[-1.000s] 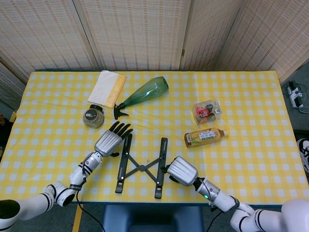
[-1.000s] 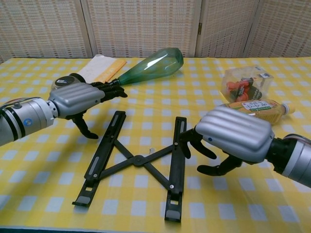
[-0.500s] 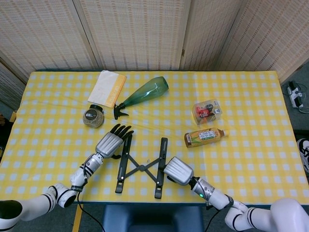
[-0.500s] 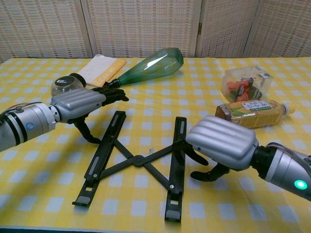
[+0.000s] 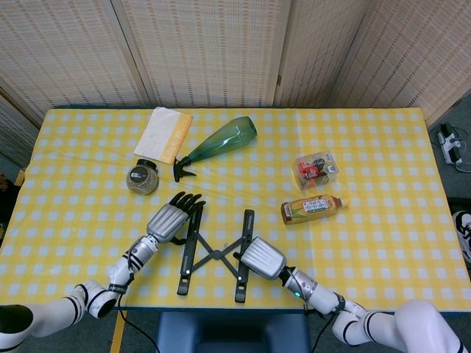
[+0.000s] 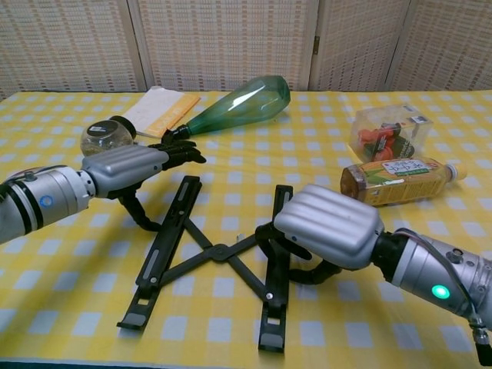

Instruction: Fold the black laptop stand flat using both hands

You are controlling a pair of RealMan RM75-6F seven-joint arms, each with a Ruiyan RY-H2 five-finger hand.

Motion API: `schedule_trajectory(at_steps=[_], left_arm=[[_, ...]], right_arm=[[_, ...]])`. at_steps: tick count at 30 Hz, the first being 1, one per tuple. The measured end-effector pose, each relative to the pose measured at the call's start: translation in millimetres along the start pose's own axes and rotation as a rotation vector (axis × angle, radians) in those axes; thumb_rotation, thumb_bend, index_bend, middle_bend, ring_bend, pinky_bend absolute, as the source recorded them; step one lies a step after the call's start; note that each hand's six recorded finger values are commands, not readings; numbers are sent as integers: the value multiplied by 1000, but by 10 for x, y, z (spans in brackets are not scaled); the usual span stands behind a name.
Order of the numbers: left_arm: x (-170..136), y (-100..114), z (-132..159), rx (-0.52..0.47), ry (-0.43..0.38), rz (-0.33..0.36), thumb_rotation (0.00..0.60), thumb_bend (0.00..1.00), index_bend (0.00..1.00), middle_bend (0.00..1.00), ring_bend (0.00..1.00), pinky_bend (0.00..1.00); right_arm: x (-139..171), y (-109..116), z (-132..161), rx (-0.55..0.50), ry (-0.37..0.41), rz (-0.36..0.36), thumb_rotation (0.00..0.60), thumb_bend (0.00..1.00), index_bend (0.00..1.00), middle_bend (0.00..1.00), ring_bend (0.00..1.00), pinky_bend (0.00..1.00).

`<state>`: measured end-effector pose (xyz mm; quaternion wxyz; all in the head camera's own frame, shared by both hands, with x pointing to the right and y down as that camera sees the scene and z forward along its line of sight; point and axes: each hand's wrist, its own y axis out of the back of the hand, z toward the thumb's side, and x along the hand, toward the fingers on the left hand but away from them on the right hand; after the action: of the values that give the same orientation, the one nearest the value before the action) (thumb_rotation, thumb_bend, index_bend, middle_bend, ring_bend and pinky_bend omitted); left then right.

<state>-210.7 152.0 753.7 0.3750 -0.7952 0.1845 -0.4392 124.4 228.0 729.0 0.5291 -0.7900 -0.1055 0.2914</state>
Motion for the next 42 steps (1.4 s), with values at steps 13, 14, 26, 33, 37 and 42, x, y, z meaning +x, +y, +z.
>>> schedule_trajectory(at_steps=[13,14,26,33,37,42], left_arm=[[33,0,270,-47,-59,-16,600,159,0,0,0,0],[37,-1,290,-46,-63,-17,600,159,0,0,0,0],[60,43,381,-36,-72,-4,600,159,0,0,0,0],[-31,197,186,-48,-28,30,600,159,0,0,0,0],[-103,272,81,-66,-4,42,600,159,0,0,0,0],[-164,318,-24,-80,24,52,600,159,0,0,0,0]], right_arm=[[-170,68,161,0,26,-50,600,308,536,785,862,824],[-179,72,171,1,28,-52,600,309,536,785,862,824],[-199,103,228,7,46,-49,600,308,404,699,782,824],[-101,265,192,35,103,-14,600,309,18,334,530,610],[-109,326,206,70,154,48,600,309,0,90,227,209],[-176,326,243,129,221,178,600,308,0,2,80,61]])
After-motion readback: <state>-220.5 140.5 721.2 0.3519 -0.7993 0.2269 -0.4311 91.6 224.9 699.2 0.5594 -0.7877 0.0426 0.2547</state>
